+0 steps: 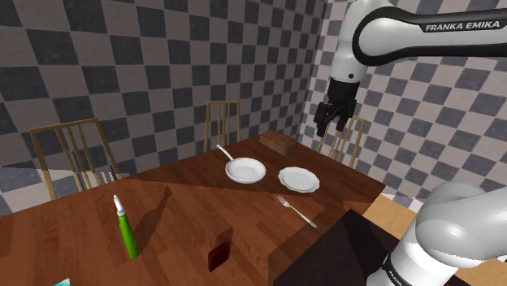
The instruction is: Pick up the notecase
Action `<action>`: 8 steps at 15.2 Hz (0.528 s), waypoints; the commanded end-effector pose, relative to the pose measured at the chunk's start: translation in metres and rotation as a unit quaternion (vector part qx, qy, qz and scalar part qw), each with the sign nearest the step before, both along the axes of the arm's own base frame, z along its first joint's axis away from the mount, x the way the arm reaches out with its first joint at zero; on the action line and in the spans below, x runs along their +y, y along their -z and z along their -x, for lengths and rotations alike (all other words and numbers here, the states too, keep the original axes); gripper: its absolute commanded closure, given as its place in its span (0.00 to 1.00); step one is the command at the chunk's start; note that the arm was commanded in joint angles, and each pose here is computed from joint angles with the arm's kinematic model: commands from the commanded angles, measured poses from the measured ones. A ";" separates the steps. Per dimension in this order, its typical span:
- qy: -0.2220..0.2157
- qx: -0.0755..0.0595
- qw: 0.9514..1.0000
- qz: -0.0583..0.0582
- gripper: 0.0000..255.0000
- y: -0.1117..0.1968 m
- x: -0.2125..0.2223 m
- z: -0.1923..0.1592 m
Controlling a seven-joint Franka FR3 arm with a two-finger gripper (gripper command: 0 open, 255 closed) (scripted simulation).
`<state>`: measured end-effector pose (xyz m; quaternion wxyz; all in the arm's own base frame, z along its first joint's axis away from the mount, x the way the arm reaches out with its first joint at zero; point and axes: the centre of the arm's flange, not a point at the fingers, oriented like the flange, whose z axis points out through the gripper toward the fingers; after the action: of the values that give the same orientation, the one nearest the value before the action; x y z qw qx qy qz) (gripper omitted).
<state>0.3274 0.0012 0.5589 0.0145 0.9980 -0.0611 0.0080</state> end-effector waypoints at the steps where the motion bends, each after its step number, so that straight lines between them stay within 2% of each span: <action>1: 0.000 0.000 1.000 0.000 0.00 0.000 0.000 0.000; 8: 0.086 0.000 0.996 -0.006 0.00 0.066 0.062 0.008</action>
<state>0.3195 0.0538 0.5032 0.0097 0.9911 -0.1324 0.0066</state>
